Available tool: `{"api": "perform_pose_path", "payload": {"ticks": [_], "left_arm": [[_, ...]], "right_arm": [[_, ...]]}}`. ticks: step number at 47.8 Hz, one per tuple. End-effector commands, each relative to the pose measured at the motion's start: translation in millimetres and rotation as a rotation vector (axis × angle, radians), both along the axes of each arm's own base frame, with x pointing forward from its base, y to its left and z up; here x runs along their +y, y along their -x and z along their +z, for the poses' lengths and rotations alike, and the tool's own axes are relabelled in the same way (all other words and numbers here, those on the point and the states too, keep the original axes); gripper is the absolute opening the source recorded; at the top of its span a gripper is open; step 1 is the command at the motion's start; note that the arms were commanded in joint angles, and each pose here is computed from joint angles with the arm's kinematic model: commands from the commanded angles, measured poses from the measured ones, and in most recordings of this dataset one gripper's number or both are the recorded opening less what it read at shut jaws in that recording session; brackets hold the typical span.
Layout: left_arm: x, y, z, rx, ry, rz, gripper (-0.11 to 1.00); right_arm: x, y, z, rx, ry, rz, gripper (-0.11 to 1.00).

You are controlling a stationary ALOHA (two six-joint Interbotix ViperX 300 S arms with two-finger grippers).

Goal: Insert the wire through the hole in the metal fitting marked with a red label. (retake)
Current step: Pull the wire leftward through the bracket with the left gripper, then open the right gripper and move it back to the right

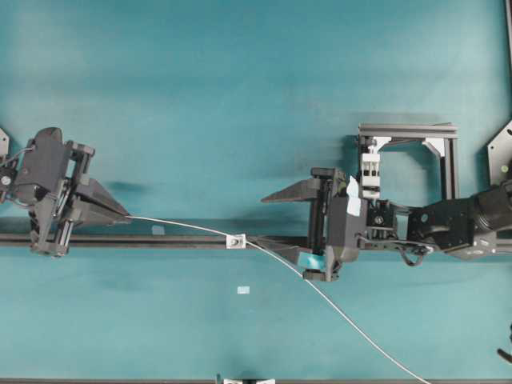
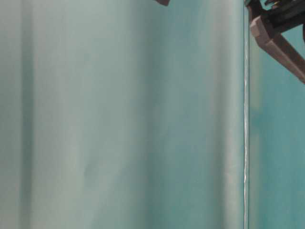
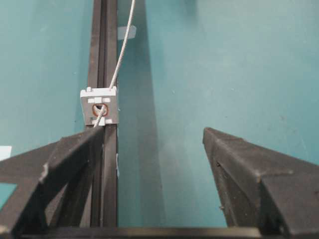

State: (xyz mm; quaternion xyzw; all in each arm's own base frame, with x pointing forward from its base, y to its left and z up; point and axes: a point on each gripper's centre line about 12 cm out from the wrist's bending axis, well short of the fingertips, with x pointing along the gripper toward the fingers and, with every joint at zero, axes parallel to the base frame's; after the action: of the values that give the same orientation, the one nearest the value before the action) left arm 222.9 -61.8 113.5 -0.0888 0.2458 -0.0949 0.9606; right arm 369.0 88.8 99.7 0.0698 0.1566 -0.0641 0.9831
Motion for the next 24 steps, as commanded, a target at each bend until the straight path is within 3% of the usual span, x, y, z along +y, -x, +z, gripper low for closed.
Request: {"api": "perform_pose_path", "payload": {"ticks": [1, 5, 10, 15, 21, 24], "left_arm": [[-2.2, -3.2, 5.9, -0.025, 0.009, -0.005, -0.1], [-2.4, -4.7, 6.8, -0.028, 0.013, -0.001, -0.05], [-2.8, -6.1, 7.6, -0.032, 0.013, -0.002, 0.09], [-2.4, -6.2, 6.5, -0.027, 0.01, -0.001, 0.33], [-2.4, -6.0, 5.3, -0.022, 0.008, -0.001, 0.72], [-2.4, -6.1, 5.4, -0.023, 0.009, -0.001, 0.77]], "right_arm": [[1.0, -2.5, 14.7, -0.04, -0.011, 0.002, 0.87], [1.0, -2.5, 14.7, -0.04, -0.011, 0.002, 0.87], [1.0, -2.5, 15.2, -0.042, -0.01, 0.003, 0.87], [1.0, -2.5, 15.2, -0.042, -0.012, 0.002, 0.87], [1.4, -3.3, 15.4, -0.043, -0.012, 0.002, 0.88], [1.4, -3.3, 15.4, -0.043, -0.012, 0.002, 0.87]]}}
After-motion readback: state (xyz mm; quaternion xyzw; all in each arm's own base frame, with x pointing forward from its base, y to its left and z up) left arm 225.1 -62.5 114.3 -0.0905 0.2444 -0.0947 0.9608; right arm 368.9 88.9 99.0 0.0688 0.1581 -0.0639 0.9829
